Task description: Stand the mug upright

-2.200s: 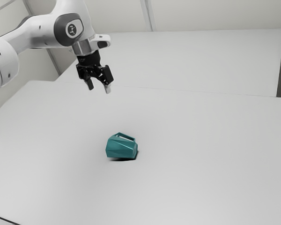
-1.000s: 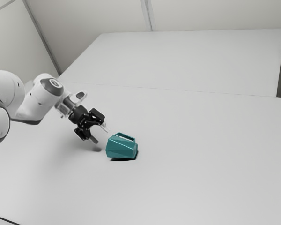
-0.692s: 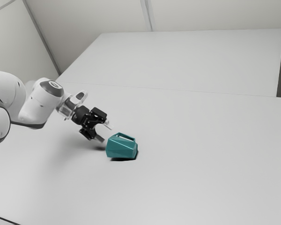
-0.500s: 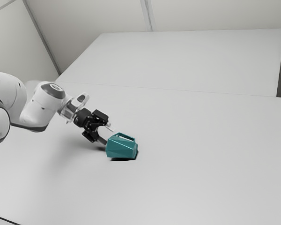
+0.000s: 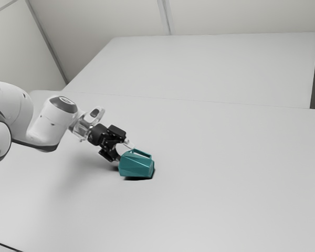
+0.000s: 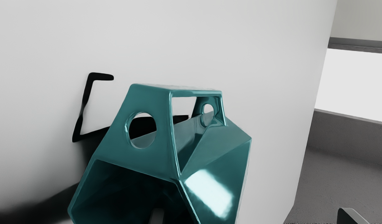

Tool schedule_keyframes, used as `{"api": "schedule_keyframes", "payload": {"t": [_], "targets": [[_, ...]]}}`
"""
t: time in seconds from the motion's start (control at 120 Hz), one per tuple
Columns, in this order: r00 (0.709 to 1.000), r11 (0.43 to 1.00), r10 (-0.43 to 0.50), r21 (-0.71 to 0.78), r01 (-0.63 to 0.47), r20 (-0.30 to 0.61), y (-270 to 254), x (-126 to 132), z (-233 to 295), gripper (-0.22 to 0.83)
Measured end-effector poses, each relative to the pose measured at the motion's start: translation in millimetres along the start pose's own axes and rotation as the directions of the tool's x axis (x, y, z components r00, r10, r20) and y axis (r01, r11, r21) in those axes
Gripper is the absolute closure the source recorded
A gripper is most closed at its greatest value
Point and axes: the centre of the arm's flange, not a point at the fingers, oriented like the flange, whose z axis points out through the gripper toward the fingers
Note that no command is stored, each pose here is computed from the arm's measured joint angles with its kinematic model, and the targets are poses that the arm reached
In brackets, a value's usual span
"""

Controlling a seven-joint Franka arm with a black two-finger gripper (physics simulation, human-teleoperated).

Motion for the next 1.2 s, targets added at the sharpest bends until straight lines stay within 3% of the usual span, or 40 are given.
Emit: {"api": "schedule_keyframes", "payload": {"t": [0.508,1.2], "targets": [[0.999,0.995,-0.029,-0.094,0.026,-0.033,-12.5,-14.6,16.6,0.11],[0.999,0.994,-0.02,-0.111,0.016,-0.039,-15.4,-20.4,19.6,0.55]]}}
